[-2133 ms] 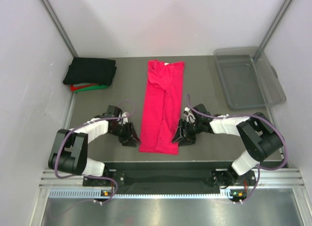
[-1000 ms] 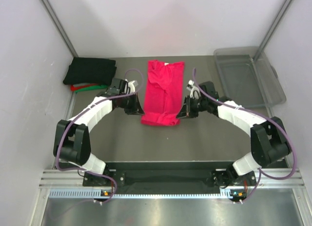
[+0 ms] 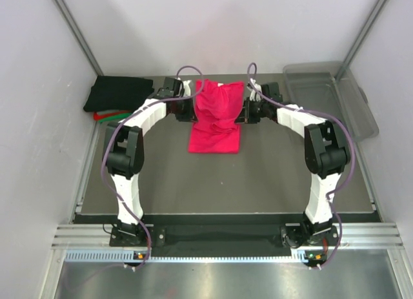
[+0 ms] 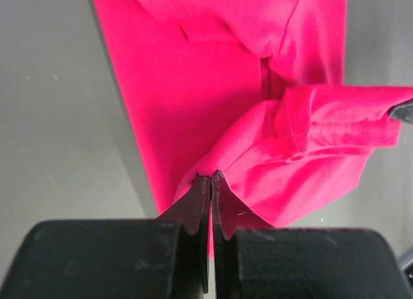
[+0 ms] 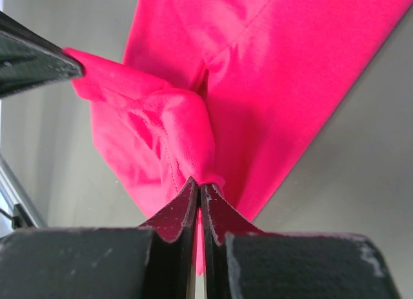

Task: Fold and stack the t-shirts
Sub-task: Fold the tshirt

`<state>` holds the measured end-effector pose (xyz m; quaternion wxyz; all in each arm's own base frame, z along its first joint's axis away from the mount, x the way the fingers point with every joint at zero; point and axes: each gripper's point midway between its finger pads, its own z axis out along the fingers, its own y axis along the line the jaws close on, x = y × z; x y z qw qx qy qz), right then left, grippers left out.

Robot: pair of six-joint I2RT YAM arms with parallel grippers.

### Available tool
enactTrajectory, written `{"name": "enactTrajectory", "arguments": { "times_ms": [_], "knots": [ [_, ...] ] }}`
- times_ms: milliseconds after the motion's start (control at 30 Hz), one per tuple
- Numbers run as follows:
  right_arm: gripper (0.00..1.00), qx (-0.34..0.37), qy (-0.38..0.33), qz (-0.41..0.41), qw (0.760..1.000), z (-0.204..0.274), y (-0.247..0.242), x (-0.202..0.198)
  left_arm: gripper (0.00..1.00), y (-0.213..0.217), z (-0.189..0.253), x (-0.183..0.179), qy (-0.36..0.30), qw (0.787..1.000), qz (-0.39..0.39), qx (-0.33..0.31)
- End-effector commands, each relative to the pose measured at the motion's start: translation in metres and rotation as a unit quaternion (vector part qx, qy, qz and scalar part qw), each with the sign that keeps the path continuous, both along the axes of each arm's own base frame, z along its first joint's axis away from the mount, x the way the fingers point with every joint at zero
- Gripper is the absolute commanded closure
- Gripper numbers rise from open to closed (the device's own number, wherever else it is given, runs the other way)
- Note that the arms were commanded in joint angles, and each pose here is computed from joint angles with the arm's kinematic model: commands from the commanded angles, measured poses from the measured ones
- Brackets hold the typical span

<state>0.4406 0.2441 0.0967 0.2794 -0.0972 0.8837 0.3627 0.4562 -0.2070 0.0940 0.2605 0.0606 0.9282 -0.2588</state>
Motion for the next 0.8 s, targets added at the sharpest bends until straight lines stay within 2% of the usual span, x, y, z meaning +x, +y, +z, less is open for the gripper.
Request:
{"name": "enactTrajectory", "arguments": {
  "times_ms": [0,400,533,600,633,667,733,767],
  "knots": [
    [1.0,0.003,-0.052,-0.009,0.999,0.017,-0.002,0.025,1.0,-0.003,0.026,0.032,-0.062,0.998,0.001,-0.003],
    [1.0,-0.018,-0.061,-0.013,0.998,0.001,-0.008,0.048,1.0,0.001,0.013,0.046,-0.063,0.998,0.008,0.017],
    [1.0,-0.017,-0.067,-0.013,0.998,0.0,-0.01,0.051,0.99,0.0,0.023,0.059,-0.086,0.996,0.002,0.027],
    [0.7,-0.022,-0.074,-0.022,0.997,0.004,-0.015,0.051,0.89,0.001,0.023,0.063,-0.091,0.995,-0.006,0.042],
    [0.56,-0.026,-0.076,-0.028,0.996,0.007,-0.018,0.05,0.8,-0.002,0.034,0.07,-0.105,0.993,-0.008,0.044],
    [0.51,-0.025,-0.081,-0.034,0.996,0.016,-0.023,0.046,0.75,-0.003,0.037,0.071,-0.108,0.993,-0.012,0.049],
    [0.47,-0.015,-0.081,-0.038,0.996,0.028,-0.028,0.039,0.64,0.004,0.045,0.068,-0.109,0.991,-0.005,0.071],
    [0.44,-0.009,-0.082,-0.036,0.996,0.039,-0.03,0.029,0.51,0.008,0.059,0.064,-0.115,0.991,0.007,0.073]
  ]
}}
